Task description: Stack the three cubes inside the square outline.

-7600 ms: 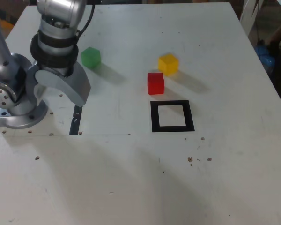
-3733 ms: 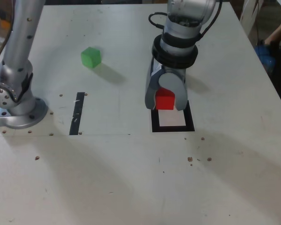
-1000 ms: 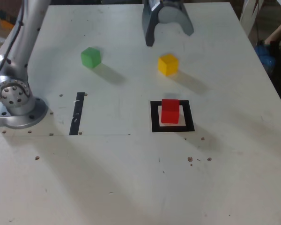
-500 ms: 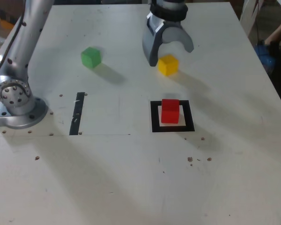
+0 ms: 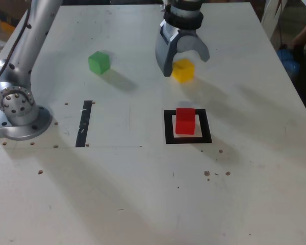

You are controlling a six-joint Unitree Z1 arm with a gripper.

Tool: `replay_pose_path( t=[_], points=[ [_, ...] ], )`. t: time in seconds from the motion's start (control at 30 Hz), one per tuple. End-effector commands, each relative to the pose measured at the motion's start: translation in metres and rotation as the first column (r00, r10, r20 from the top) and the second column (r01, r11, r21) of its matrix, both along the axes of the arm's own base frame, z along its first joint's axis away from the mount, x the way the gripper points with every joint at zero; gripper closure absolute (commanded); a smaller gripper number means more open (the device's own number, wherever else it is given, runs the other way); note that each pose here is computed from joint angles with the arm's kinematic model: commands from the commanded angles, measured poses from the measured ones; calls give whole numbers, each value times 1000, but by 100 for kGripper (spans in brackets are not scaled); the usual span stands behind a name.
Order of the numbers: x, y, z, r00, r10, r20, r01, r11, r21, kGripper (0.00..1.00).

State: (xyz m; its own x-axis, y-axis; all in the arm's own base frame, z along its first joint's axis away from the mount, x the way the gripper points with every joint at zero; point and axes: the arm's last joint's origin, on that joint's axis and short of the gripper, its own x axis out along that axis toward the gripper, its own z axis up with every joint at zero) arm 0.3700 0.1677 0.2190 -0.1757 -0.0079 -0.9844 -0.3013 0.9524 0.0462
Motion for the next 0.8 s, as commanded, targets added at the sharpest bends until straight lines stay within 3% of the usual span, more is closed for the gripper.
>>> replay_pose_path(
  t=[0.0,0.3,0.5,0.77],
  points=[
    [0,1,-3,1000,4,-7,-4,1000,-9,10],
    [2,4,-10,1000,14,9,-14,1000,-6,48],
    [4,4,-13,1000,13,8,-13,1000,-1,55],
    [9,2,-9,1000,-1,26,0,1000,27,70]
  ],
)
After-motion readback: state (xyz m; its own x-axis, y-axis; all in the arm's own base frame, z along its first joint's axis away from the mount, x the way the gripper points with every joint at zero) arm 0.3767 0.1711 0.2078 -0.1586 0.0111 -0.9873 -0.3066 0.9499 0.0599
